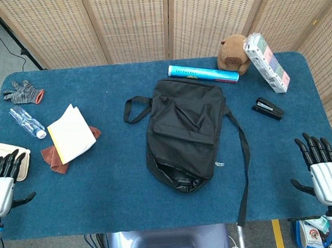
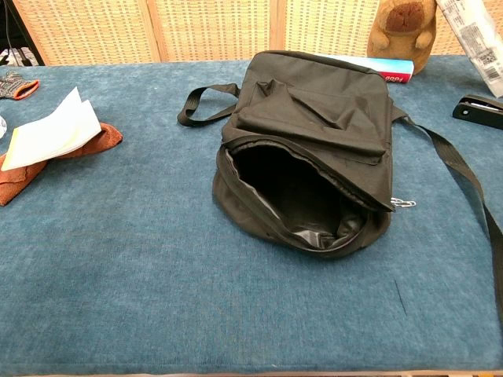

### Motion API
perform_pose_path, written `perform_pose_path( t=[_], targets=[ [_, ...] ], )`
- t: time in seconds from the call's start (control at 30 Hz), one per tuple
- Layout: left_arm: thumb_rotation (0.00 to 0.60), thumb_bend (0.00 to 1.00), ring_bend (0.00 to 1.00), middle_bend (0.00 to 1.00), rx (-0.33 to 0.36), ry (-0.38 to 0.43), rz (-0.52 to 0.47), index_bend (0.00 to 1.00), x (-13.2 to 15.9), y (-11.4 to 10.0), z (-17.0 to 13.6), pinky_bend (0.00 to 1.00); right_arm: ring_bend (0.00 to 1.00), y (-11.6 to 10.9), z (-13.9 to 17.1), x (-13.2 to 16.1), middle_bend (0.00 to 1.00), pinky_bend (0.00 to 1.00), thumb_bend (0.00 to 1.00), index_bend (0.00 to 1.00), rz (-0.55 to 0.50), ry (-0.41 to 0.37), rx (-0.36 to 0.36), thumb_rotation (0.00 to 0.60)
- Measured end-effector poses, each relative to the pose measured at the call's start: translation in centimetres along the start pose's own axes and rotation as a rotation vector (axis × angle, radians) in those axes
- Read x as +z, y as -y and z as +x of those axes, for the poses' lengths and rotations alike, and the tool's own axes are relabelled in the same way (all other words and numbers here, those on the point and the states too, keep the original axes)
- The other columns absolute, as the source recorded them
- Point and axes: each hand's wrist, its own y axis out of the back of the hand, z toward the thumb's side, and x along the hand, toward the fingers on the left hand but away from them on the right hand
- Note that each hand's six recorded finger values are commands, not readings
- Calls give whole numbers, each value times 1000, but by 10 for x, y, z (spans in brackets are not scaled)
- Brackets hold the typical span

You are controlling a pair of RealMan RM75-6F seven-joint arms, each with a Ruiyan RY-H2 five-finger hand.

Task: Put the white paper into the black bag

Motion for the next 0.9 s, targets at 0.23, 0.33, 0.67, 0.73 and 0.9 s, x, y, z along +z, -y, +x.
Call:
perform_pose_path(
  t=[0.23,0.33,0.67,0.73,0.9],
  targets=[
    [600,0,0,0,-73,6,-27,0,27,28,39,0,0,2,-1,-1,0,0,0,0,-4,-2,11,600],
    [600,0,0,0,-71,17,2,0,41,39,54,0,0,2,-2,-1,0,0,0,0,-8,-1,10,600],
    [600,0,0,0,-28,39,37,0,64,70,90,0,0,1,-3,-3,0,0,0,0,-13,2,4,600],
    [600,0,0,0,-19,37,36,0,68,76,97,0,0,0,-3,-4,0,0,0,0,-15,4,4,600],
    [600,0,0,0,-3,28,18,0,77,83,114,0,0,0,-4,-6,0,0,0,0,-19,11,2,600]
  ],
)
